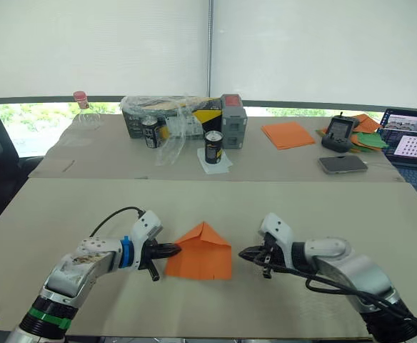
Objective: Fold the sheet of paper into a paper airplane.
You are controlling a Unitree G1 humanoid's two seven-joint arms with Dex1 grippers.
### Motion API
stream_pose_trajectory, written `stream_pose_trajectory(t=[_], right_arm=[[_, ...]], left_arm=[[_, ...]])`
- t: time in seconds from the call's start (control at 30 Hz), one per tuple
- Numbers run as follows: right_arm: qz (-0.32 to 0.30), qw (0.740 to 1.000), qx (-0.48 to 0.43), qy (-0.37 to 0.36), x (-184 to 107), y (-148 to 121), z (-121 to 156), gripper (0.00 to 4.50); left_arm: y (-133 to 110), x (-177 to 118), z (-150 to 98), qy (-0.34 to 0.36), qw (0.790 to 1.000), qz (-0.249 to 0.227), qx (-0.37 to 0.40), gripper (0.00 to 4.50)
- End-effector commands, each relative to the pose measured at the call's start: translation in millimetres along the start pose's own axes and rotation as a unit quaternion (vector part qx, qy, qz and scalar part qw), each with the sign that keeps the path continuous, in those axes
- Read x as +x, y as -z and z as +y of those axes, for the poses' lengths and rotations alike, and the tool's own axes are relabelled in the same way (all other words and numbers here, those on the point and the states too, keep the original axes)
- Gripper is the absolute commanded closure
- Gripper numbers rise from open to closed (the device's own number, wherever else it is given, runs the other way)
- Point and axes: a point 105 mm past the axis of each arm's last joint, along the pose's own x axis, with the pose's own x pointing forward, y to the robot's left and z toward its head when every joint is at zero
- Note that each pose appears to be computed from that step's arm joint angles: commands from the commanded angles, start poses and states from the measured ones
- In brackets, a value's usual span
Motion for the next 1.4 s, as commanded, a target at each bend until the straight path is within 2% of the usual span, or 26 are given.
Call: stream_pose_trajectory(t=[0.03,0.27,0.57,0.73,0.83,0.9,1.03,1.17,1.27,1.4], right_arm=[[-0.028,1.000,0.005,-0.010,6,-8,5,4.50],[-0.083,0.996,-0.009,-0.033,16,-37,12,4.50],[-0.094,0.994,-0.010,-0.045,17,-44,14,4.50],[-0.089,0.995,-0.007,-0.046,18,-40,14,4.50],[-0.083,0.995,-0.007,-0.047,20,-38,14,4.50],[-0.081,0.996,-0.006,-0.046,21,-37,14,4.50],[-0.081,0.996,-0.008,-0.044,23,-37,13,4.50],[-0.084,0.996,-0.010,-0.040,24,-40,12,4.50],[-0.085,0.996,-0.011,-0.040,24,-42,12,4.50],[-0.085,0.995,-0.014,-0.040,25,-44,12,4.50]], left_arm=[[9,5,-3,-0.002,1.000,0.016,-0.002,4.48],[8,7,-7,0.000,1.000,0.014,0.000,4.48],[-6,0,-12,0.016,1.000,-0.016,0.001,4.48],[-50,-17,-14,0.051,0.992,-0.117,0.002,4.48],[-77,-35,10,0.012,0.982,-0.186,-0.014,4.48],[-83,-40,23,-0.016,0.979,-0.199,-0.033,4.48],[-80,-30,38,-0.056,0.984,-0.168,-0.016,4.48],[-59,-2,26,-0.040,0.992,-0.119,0.012,4.48],[-54,16,14,-0.011,0.993,-0.116,0.022,4.48],[-61,27,5,0.013,0.991,-0.128,0.024,4.48]])
